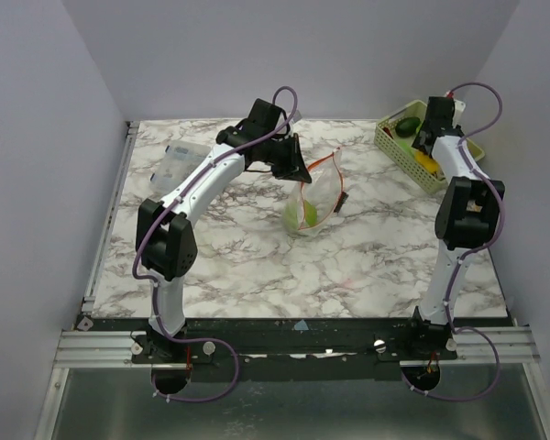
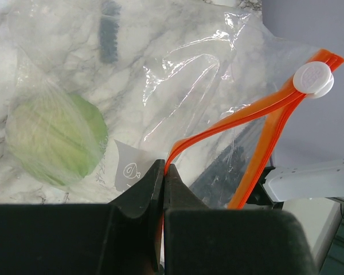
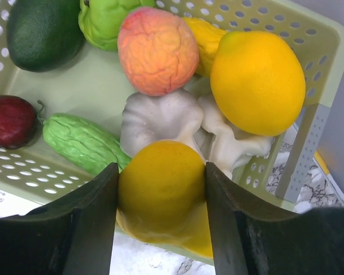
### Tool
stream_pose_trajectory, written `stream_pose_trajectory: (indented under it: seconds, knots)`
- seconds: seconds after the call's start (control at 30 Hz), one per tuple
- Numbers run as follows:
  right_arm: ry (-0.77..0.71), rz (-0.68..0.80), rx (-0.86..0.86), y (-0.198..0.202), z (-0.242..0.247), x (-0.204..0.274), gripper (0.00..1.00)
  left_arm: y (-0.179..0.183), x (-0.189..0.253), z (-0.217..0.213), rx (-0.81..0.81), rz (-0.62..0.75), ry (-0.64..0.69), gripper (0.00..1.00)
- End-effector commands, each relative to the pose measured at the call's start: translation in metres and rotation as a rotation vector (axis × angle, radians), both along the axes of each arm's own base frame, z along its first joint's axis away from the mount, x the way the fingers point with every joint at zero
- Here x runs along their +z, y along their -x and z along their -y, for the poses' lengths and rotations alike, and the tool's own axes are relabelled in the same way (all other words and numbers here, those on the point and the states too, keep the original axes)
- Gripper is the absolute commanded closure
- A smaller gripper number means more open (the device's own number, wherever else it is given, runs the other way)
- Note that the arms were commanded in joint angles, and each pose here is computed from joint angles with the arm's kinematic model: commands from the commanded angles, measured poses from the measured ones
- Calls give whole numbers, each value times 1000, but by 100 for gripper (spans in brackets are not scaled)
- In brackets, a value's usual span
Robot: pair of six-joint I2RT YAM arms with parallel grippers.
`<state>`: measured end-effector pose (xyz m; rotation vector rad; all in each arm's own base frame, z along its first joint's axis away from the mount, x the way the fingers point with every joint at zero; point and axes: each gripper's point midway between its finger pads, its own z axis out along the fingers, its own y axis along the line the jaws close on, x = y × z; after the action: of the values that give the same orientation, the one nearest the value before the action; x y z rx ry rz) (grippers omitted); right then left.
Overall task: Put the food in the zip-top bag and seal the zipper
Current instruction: Pick up the fake fruit from the bin, then place the fake fruit in the zipper food storage bag.
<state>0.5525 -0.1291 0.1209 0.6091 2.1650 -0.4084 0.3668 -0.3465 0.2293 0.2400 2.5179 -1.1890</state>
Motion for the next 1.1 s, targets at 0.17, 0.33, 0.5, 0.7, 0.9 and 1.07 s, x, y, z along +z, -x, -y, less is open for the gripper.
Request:
stream_pose_trajectory:
  seconds: [0.17, 0.33, 0.5, 0.7, 0.9, 1.07]
  knots:
    - [-310, 99, 65, -1, -51, 67, 91, -6, 17, -7, 42, 53, -18, 100]
    - [-481, 231, 255, 29, -123, 124, 93, 2, 17, -4, 24, 40, 16, 100]
    - [-661, 307, 438, 68, -188, 147, 94, 4, 10, -5, 10, 26, 13, 100]
    - [-773, 255, 641, 113, -264, 143, 95, 2, 15, 1, -2, 34, 52, 100]
    - [-887, 319, 751, 157, -292, 144, 96, -7, 14, 4, 24, 47, 86, 100]
    - [-919, 393, 892, 186, -311, 156, 97, -4, 22, 6, 14, 35, 100, 100]
